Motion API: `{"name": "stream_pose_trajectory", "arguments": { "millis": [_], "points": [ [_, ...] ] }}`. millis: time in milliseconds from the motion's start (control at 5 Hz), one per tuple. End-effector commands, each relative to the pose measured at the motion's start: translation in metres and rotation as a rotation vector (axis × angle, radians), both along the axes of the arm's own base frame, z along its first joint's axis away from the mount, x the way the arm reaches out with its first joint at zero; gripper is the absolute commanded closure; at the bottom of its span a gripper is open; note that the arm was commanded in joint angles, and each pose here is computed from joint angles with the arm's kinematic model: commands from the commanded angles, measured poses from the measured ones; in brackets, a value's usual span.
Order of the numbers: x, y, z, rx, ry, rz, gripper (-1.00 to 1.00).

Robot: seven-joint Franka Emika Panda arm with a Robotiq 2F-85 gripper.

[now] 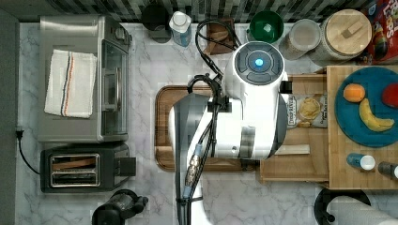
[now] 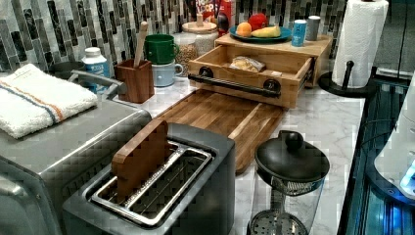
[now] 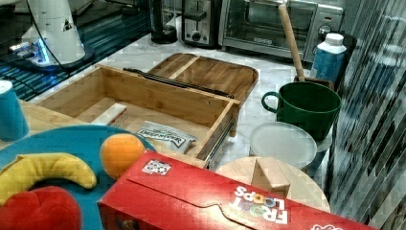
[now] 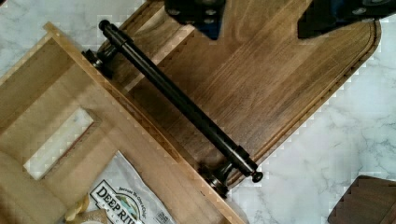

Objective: Close the drawer.

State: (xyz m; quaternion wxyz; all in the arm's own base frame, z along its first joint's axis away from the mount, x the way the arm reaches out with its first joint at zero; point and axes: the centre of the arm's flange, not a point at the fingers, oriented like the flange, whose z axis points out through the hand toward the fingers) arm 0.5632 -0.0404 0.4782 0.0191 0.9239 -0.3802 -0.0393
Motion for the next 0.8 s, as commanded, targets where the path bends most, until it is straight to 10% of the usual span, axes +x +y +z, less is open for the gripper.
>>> {"name": "stream_pose_trajectory", "arguments": {
  "millis": [200, 400, 600, 800],
  "points": [
    [0.000, 0.000, 0.000, 0.001, 0.000, 0.011, 1.00],
    [0.000, 0.000, 0.000, 0.001, 0.000, 0.011, 1.00],
    [-0.006, 0.020, -0.023, 0.015, -0.022, 0.135, -1.00],
    [-0.021, 0.046, -0.035, 0.015, -0.066, 0.302, -1.00]
  ]
}}
